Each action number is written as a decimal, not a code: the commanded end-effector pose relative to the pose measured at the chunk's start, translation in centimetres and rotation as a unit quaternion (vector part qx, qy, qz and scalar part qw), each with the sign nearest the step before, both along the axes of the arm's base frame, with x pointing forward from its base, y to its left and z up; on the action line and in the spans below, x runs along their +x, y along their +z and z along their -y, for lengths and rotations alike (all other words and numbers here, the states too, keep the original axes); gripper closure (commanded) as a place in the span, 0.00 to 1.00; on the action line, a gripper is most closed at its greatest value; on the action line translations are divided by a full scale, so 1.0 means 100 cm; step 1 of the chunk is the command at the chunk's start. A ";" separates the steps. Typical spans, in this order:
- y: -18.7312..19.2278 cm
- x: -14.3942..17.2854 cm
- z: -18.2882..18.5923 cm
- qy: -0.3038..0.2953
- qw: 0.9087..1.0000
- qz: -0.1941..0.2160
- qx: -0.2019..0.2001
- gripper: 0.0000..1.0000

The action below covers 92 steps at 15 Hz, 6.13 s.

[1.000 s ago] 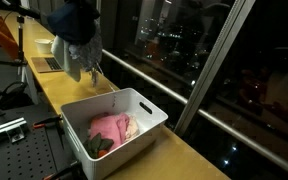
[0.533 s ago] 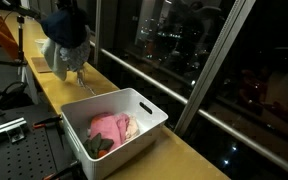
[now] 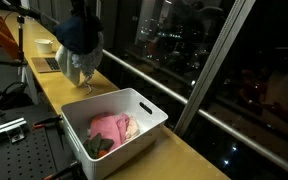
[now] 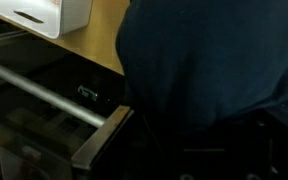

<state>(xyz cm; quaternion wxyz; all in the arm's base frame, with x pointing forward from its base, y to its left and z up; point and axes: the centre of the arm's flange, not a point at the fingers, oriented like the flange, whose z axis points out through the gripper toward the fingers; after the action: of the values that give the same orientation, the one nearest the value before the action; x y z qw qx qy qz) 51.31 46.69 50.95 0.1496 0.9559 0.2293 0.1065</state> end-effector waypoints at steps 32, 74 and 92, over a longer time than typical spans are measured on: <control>-0.243 0.057 0.462 -0.166 0.978 -0.051 0.117 0.00; -0.184 -0.002 0.455 -0.127 0.985 -0.048 0.109 1.00; 0.068 -0.061 0.084 0.090 0.993 0.023 0.070 1.00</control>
<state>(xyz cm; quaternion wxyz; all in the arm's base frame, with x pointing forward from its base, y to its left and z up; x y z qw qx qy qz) 44.72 31.77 56.35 0.1046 0.9402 0.2813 0.1609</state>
